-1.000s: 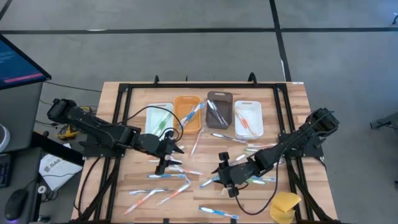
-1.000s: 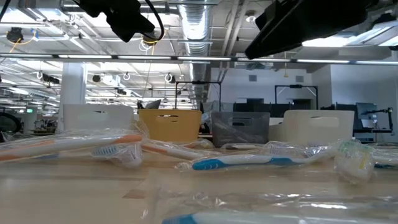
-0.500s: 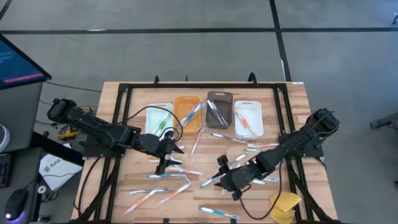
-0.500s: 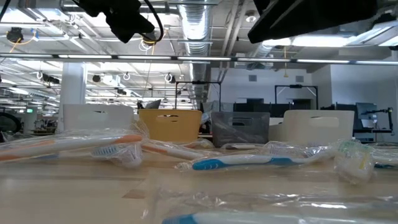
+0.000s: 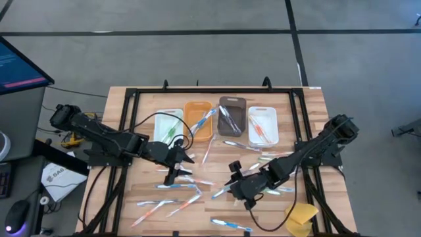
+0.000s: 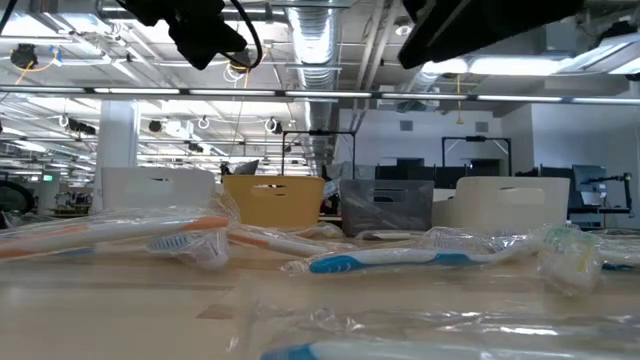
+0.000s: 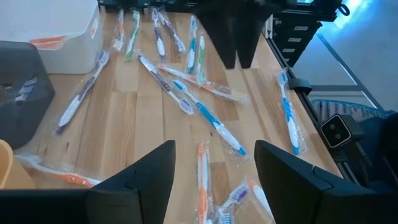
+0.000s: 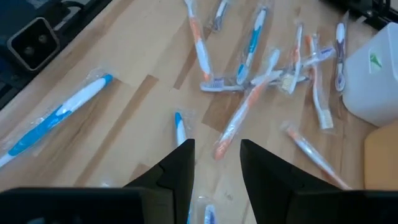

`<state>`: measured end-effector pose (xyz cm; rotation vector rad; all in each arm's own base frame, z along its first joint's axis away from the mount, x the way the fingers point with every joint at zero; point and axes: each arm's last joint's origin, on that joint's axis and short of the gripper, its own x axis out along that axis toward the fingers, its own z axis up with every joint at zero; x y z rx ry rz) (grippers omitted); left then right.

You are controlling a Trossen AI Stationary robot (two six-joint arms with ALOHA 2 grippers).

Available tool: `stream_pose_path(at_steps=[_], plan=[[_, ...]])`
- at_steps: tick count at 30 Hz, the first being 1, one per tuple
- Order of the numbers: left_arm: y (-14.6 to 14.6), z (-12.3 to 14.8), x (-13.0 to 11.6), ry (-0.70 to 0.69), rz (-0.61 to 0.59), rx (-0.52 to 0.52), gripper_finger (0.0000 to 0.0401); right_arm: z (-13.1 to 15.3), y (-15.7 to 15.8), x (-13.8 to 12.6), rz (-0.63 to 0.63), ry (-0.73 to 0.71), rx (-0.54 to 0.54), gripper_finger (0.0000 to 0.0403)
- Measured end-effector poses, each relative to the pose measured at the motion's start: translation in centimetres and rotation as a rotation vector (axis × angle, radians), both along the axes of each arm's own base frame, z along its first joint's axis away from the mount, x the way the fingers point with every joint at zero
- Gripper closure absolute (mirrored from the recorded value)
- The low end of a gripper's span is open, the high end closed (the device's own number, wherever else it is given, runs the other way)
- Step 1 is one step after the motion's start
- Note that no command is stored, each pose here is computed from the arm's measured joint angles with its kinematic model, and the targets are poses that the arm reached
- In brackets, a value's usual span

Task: Pick & Place Toothbrushes
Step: Put the blue toothbrush into the orange bin

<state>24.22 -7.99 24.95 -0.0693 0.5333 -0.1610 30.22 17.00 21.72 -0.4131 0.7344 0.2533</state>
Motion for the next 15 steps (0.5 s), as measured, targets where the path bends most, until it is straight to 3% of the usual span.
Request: stream_pose_path(at_steps=[7,15], plan=[[0.0,0.0,0.0,-0.002,-0.004,0.007,0.0188,-2.3,-0.4,1.3,-0.033,0.04,-0.017,0.0279],[0.0,0.0,0.0,-0.002,-0.002,0.003,0.0188,-1.9,0.3,1.9,-0.022,-0.048,0.03,0.028]])
